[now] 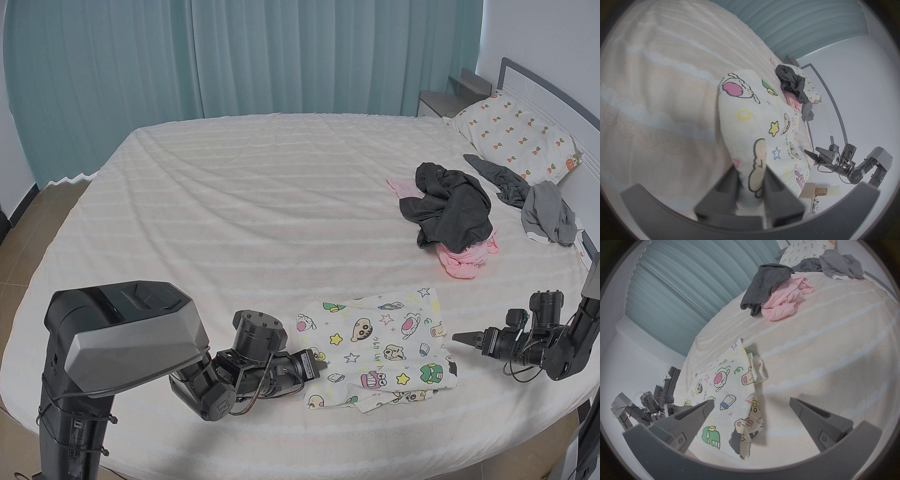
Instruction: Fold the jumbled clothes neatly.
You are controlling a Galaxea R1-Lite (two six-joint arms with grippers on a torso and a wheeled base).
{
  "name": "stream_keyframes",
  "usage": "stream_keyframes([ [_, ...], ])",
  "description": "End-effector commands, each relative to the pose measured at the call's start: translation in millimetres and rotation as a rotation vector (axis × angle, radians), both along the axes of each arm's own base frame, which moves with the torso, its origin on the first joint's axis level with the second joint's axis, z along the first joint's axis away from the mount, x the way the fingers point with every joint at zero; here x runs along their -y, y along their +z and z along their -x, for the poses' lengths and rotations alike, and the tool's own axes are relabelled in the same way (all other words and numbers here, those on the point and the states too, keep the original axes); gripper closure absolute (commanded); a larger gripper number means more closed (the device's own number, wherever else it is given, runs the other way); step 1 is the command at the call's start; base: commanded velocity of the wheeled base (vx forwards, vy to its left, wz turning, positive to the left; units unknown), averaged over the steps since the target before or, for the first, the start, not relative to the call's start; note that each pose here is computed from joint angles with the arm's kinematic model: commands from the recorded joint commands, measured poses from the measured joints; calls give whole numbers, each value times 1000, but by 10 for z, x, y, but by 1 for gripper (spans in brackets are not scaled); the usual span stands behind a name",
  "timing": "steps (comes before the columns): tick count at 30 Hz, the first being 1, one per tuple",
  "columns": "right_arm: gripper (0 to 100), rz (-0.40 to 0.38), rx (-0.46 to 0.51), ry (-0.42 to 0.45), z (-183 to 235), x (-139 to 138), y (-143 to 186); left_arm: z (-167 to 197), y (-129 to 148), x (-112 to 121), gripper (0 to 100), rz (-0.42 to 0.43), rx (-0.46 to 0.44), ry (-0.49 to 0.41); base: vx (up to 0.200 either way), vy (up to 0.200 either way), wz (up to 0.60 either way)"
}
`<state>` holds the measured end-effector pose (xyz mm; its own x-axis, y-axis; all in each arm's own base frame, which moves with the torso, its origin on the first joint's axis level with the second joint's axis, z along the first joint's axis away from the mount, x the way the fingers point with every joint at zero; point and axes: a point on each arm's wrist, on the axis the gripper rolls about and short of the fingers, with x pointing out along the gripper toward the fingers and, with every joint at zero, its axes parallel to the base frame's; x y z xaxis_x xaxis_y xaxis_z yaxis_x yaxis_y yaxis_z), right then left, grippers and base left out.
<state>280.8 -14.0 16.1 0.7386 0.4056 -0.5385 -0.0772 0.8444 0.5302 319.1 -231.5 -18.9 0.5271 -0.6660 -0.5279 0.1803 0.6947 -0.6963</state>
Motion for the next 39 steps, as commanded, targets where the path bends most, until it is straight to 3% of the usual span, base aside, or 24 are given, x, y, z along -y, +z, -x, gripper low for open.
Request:
stream_keyframes([
  [1, 0, 2, 16, -23, 7, 64, 42, 45, 45, -27, 100, -3, -2, 2, 0, 0, 0],
  [9, 0, -4, 30, -47, 53, 123, 108, 144, 271, -215, 100, 4, 8, 28, 0, 0, 0],
  [14, 0, -10, 58, -55, 155, 159, 226, 162, 394, -471, 100, -4, 17, 88, 0, 0, 0],
  [26, 0, -2, 115, -56, 322, 134, 295, 276, 331, -1682, 100, -136, -6, 340, 0, 0, 0],
  [27, 0, -2, 117, -55, 321, 130, 297, 279, 329, -1696, 100, -137, -5, 343, 0, 0, 0],
  [28, 0, -2, 117, -55, 340, 127, 291, 296, 312, -1917, 100, -139, 3, 404, 0, 0, 0],
  [30, 0, 0, 118, -55, 349, 126, 289, 303, 296, -2033, 100, -141, 10, 435, 0, 0, 0],
  [31, 0, 1, 115, -54, 363, 124, 285, 317, 303, -2231, 100, -138, 31, 490, 0, 0, 0],
  [34, 0, 2, 116, -55, 372, 127, 289, 338, 298, -2501, 100, -129, 41, 558, 0, 0, 0],
  [39, 0, 4, 112, -56, 382, 125, 282, 392, 269, -2852, 100, -138, 29, 661, 0, 0, 0],
])
